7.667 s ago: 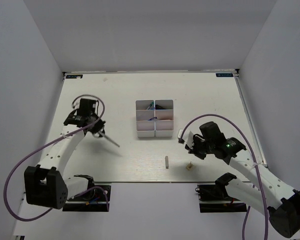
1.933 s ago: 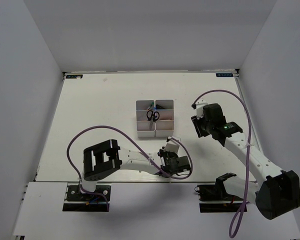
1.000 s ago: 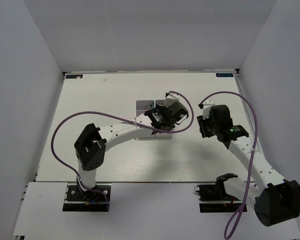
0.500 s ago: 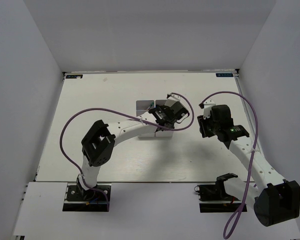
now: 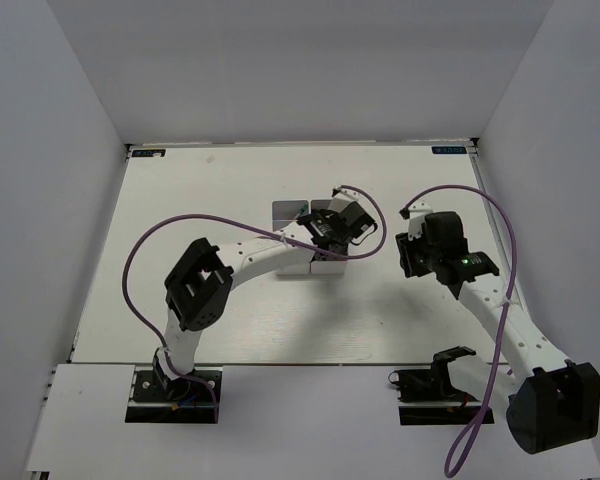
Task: Sort the stationery into containers
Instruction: Place the stationery in the storage box, then reset both arms
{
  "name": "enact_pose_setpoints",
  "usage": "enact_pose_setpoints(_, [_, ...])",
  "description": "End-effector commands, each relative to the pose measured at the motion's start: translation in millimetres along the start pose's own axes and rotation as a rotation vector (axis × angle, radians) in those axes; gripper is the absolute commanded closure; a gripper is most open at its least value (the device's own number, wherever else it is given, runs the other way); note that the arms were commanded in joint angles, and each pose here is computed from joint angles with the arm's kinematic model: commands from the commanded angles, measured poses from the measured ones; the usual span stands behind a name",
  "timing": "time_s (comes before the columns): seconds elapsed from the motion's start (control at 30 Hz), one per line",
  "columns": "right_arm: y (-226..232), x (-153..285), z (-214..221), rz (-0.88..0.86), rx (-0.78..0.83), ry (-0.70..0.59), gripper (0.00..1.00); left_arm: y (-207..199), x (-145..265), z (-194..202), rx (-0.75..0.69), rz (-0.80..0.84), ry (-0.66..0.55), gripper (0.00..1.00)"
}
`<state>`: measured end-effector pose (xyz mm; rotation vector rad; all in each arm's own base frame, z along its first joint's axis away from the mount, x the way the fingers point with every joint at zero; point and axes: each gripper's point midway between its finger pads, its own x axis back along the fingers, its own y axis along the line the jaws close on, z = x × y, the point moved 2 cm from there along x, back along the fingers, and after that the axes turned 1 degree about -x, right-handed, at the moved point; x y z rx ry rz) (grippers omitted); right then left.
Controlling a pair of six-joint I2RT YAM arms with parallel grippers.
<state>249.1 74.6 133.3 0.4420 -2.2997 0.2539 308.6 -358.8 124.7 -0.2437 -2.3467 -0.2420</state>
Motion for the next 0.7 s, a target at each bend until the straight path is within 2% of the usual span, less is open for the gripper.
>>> enact_pose_setpoints(0.0, [-0.8,3.5,-2.2,0.0,-0.022,-0.017,0.55,-1.8,10.7,-18.4,0.036,0.026,-0.028,0.53])
enact_pose_setpoints(0.03, [0.1,4.3,-3.0,-0.003,-0.018,-0.022,0.55,-4.6,15.2,-20.1,0.034,0.038,-0.037,0.55])
enact_pose_setpoints(0.1, [4.5,5.0,-3.0,-0.038,-0.009,-0.023,0.52,-8.3,26.0,-23.5,0.006,0.058,-0.058,0.7])
enact_pose_setpoints(0.13, [6.1,5.6,-3.9,-0.052,-0.002,-0.024,0.5,-16.5,38.3,-25.9,-0.018,0.092,-0.079,0.78])
enact_pose_setpoints(0.17, [7.3,7.1,-4.8,-0.059,0.003,-0.029,0.42,-21.6,50.5,-26.7,-0.051,0.119,-0.096,0.92])
enact_pose_setpoints(0.23, [8.8,8.6,-4.4,-0.074,0.008,-0.034,0.34,-36.4,68.1,-21.5,-0.101,0.188,-0.107,0.99])
enact_pose_setpoints(0.27, [9.8,9.7,-3.7,-0.079,0.011,-0.04,0.27,-38.7,95.2,-28.5,-0.13,0.233,-0.154,1.0])
enact_pose_setpoints(0.3, [11.2,9.6,-3.8,-0.092,0.009,-0.048,0.25,-41.5,99.9,-10.1,-0.175,0.251,-0.145,0.98])
enact_pose_setpoints(0.33, [11.3,12.2,-6.4,-0.091,0.005,-0.066,0.24,-38.4,118.6,-13.7,-0.173,0.296,-0.171,0.89])
enact_pose_setpoints(0.37, [11.9,12.8,-7.5,-0.091,-0.011,-0.072,0.22,-34.4,139.9,-18.0,-0.154,0.332,-0.214,0.73])
enact_pose_setpoints(0.4, [13.1,16.3,-10.4,-0.093,-0.02,-0.091,0.14,-24.0,131.4,7.6,-0.187,0.309,-0.175,0.29])
enact_pose_setpoints(0.43, [13.4,17.8,-13.3,-0.091,-0.05,-0.1,0.1,-12.0,148.4,3.4,-0.162,0.333,-0.201,0.14])
enact_pose_setpoints(0.47, [13.1,19.5,-15.5,-0.084,-0.074,-0.112,0.1,5.9,162.2,-2.0,-0.127,0.339,-0.227,0.0])
enact_pose_setpoints(0.5, [7.1,24.7,-20.8,-0.041,-0.093,-0.143,0.1,27.2,159.2,20.3,-0.131,0.319,-0.199,0.0])
enact_pose_setpoints(0.57, [7.2,26.4,-22.6,-0.033,-0.121,-0.165,0.1,68.2,167.3,30.4,-0.068,0.306,-0.193,0.0])
enact_pose_setpoints(0.6, [8.0,28.2,-20.0,-0.034,-0.112,-0.185,0.1,84.4,164.0,32.5,-0.033,0.284,-0.183,0.0])
enact_pose_setpoints(0.63, [8.7,25.5,-14.0,-0.036,-0.109,-0.181,0.1,96.9,150.9,58.7,-0.038,0.261,-0.128,0.0])
enact_pose_setpoints(0.67, [8.7,27.4,-17.8,-0.037,-0.105,-0.207,0.1,106.8,149.1,63.3,-0.007,0.27,-0.108,0.0])
